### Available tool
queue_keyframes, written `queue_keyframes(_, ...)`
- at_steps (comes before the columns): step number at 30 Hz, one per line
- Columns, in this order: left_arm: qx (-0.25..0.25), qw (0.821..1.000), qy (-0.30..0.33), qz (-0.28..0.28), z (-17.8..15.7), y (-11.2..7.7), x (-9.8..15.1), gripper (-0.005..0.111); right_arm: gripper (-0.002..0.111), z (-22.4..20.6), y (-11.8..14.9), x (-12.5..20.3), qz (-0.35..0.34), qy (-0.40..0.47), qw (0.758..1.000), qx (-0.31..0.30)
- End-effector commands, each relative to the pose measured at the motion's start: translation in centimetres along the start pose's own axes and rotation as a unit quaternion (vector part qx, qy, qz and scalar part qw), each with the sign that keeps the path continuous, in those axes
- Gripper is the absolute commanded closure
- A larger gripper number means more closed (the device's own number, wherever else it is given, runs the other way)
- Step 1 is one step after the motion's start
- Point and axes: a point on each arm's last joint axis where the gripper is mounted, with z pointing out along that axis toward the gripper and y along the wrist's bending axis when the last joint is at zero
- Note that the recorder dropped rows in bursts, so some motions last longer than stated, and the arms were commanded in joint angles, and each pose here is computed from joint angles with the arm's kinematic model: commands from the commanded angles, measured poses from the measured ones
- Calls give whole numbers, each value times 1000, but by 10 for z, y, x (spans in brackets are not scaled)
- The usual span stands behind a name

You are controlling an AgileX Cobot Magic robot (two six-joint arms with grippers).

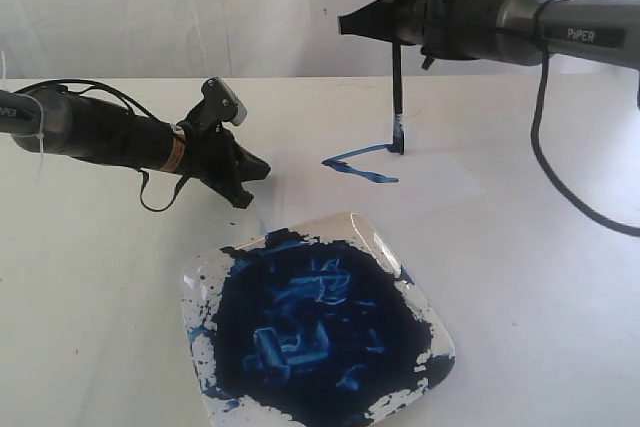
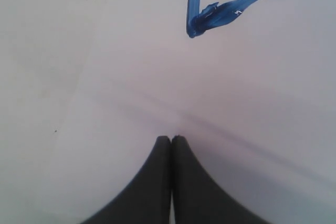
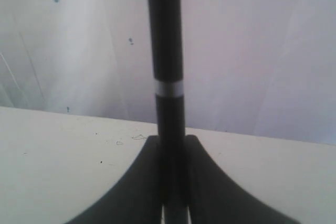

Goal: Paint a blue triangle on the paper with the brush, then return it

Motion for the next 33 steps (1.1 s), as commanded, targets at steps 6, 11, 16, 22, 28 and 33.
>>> queue_keyframes(6, -1, 1000, -2, 0, -1, 1, -1, 107, 108, -11, 12, -3, -9, 0, 1000, -3)
queue_keyframes(11, -1, 1000, -2, 0, -1, 1, -1, 107, 108, -16, 11, -2, -10, 4, 1000, -3)
queue_keyframes(16, -1, 1000, -2, 0, -1, 1, -1, 107, 108, -20, 10, -3, -10, 4, 1000, -9)
queue_keyframes(22, -1, 1000, -2, 0, -1, 1, -1, 107, 108, -25, 10, 1, -11, 11, 1000, -15)
queue_keyframes(28, -1, 1000, -2, 0, -1, 1, -1, 107, 108, -28, 14, 8, -3, 21, 999, -31)
queue_keyframes(33, -1, 1000, -2, 0, -1, 1, -1, 107, 108, -35, 15, 9, -5, 25, 999, -32)
